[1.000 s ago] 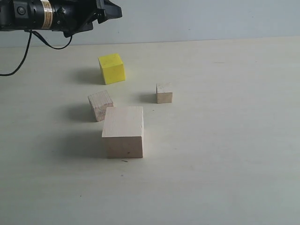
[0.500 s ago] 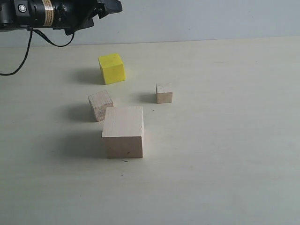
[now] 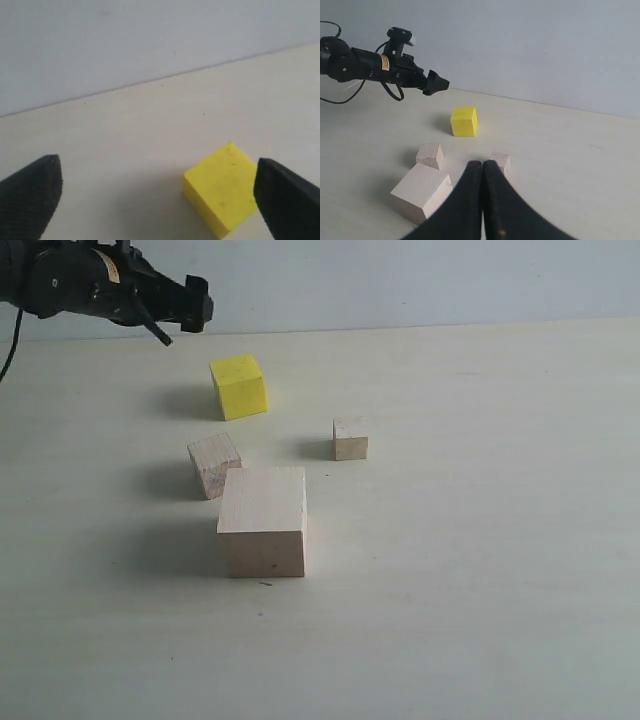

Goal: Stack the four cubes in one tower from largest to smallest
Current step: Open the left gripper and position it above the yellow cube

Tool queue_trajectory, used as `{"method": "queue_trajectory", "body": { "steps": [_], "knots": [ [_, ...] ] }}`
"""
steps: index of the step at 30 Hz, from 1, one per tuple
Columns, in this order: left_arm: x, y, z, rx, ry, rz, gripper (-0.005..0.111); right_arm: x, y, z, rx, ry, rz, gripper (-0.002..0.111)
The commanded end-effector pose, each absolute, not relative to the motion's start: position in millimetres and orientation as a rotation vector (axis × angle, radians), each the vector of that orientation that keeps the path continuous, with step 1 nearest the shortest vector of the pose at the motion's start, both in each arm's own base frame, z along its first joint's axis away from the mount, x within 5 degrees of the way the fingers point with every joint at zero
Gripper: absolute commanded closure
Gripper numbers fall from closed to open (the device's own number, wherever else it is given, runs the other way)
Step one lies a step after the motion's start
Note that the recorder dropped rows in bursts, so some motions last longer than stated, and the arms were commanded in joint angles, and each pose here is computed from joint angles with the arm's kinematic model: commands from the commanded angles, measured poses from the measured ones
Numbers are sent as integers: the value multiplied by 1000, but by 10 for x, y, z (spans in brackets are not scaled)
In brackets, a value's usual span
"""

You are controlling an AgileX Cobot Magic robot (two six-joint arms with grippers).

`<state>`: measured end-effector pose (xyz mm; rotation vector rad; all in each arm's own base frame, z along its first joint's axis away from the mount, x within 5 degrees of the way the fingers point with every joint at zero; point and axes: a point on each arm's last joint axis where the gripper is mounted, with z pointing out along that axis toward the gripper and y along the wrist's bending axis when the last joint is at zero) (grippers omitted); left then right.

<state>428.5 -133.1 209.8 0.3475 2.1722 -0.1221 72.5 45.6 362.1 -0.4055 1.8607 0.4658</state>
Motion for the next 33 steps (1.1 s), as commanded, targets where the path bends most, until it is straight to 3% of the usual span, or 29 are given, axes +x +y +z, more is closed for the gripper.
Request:
{"method": "queue_trajectory", "body": {
  "steps": [1,9,17,25,33],
  "knots": [
    [4223,-1322,2183,482,2241,-43,1,729,459,3620,-405,1864,471,108],
    [4117,-1274,2146,465,2389,-26,1,729,459,3620,-405,1864,471,108],
    [4128,-1280,2168,462,2366,-32,1,729,459,3620,-405,1864,471,108],
    [4235,-1339,2297,456,2172,-73,1,729,459,3620,-405,1864,471,108],
    [4233,-1347,2297,422,2180,-93,1,729,459,3620,-405,1864,471,108]
  ]
}}
